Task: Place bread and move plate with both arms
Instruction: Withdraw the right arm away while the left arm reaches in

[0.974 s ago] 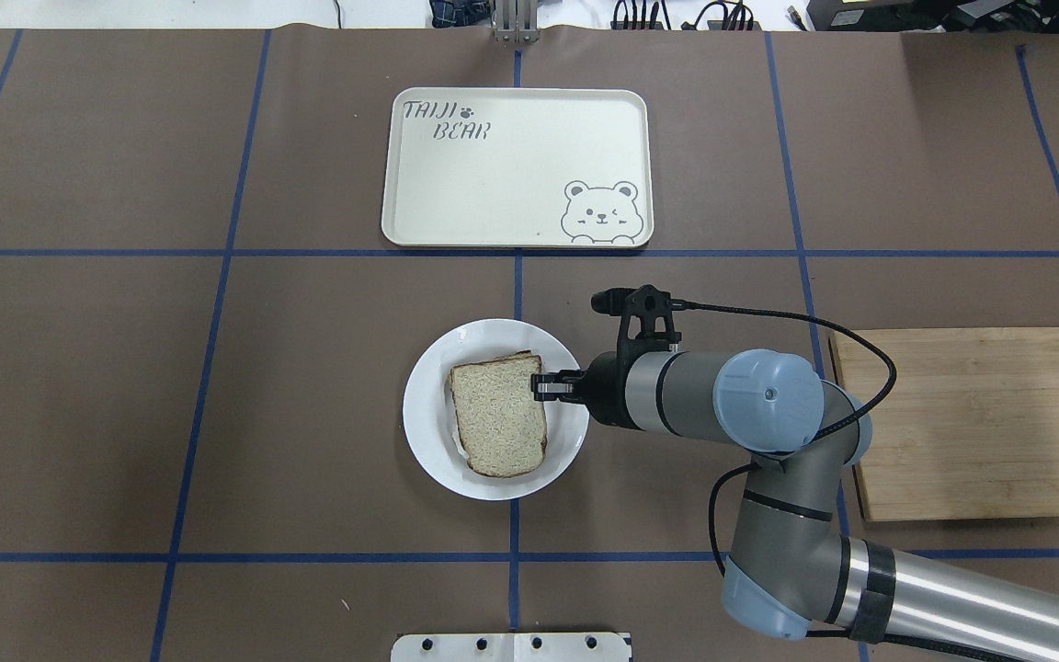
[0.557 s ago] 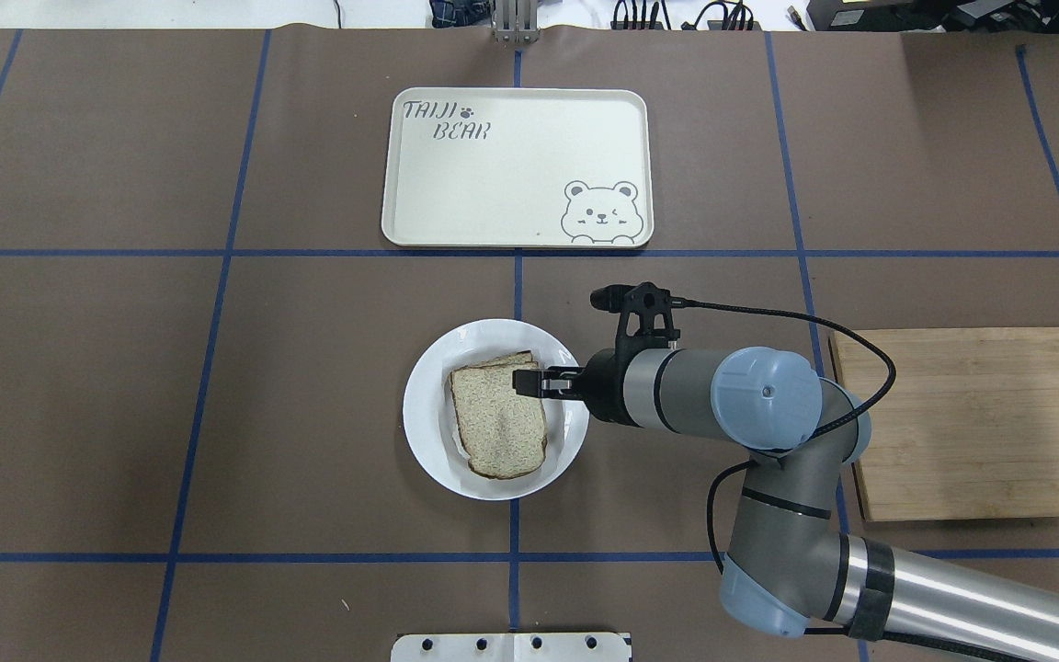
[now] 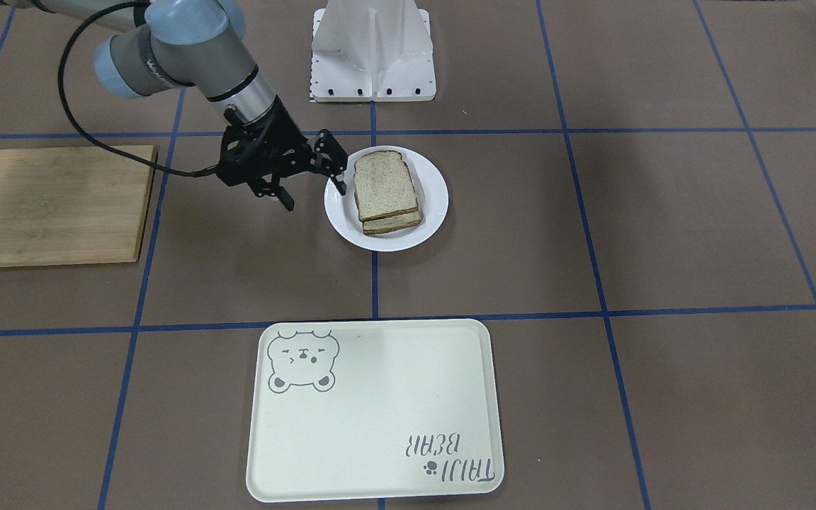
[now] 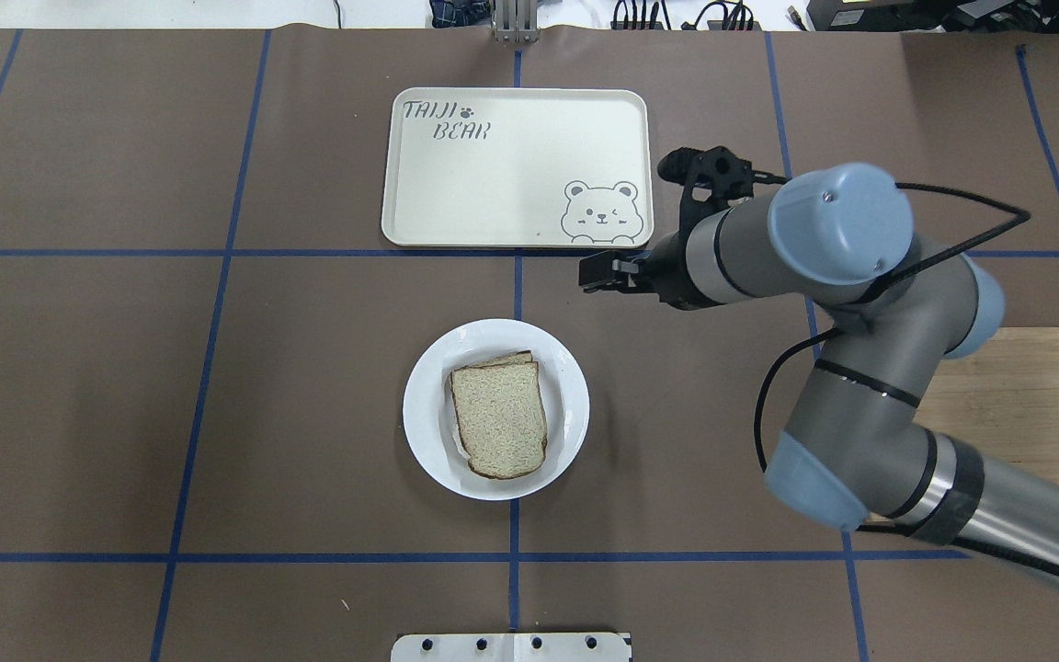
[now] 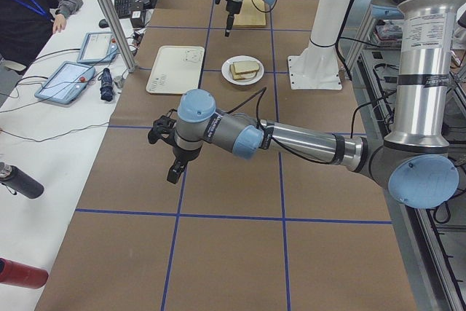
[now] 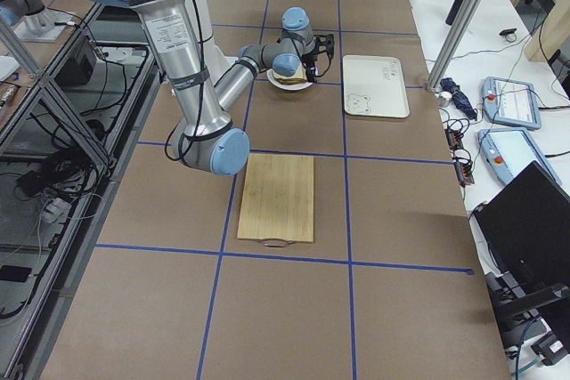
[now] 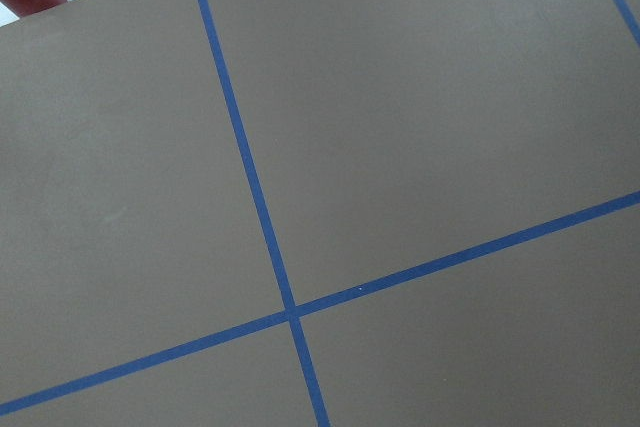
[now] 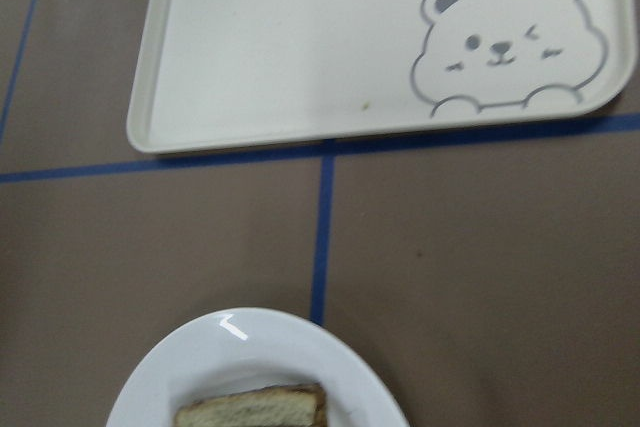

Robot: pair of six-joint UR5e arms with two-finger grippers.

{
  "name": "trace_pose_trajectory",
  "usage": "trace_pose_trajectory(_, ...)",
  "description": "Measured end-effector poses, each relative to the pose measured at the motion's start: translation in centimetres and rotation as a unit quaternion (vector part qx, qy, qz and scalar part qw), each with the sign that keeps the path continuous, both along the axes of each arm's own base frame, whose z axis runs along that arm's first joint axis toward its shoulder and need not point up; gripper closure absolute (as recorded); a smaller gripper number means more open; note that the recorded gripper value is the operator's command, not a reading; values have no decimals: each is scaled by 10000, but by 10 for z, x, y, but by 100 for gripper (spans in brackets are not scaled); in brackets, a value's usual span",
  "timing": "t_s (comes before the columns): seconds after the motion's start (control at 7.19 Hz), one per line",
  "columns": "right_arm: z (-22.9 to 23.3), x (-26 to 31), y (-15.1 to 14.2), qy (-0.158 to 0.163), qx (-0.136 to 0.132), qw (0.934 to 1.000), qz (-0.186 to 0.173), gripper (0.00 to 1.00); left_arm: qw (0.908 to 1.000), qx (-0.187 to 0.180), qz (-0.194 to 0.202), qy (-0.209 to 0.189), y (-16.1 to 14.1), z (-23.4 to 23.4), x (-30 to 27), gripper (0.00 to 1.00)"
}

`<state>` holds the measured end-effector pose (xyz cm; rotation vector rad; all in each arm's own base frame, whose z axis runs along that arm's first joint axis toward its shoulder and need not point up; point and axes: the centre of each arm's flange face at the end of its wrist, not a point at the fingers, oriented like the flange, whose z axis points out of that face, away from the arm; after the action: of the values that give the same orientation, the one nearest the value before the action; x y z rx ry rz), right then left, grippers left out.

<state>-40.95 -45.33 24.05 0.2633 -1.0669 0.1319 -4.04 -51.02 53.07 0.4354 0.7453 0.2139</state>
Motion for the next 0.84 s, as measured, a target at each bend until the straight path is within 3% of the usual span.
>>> trace_pose_trajectory(0.28,58,110,-67,455,95,9986,-270,0,9983,407,287,312,-16,-40,48,1)
trace_pose_trajectory(0.42,101,162,-93,667,195,9963,-499,0,9968,324,285,677,-22,-66,79,1)
trace_pose_trajectory(0.56,149,211,-108,920,307,9930,-670,0,9938,95,168,1093,-22,-86,108,1)
trace_pose_trajectory(0.84,243,304,-104,1457,404,9838,-958,0,9801,-544,-97,1909,-6,-112,166,1)
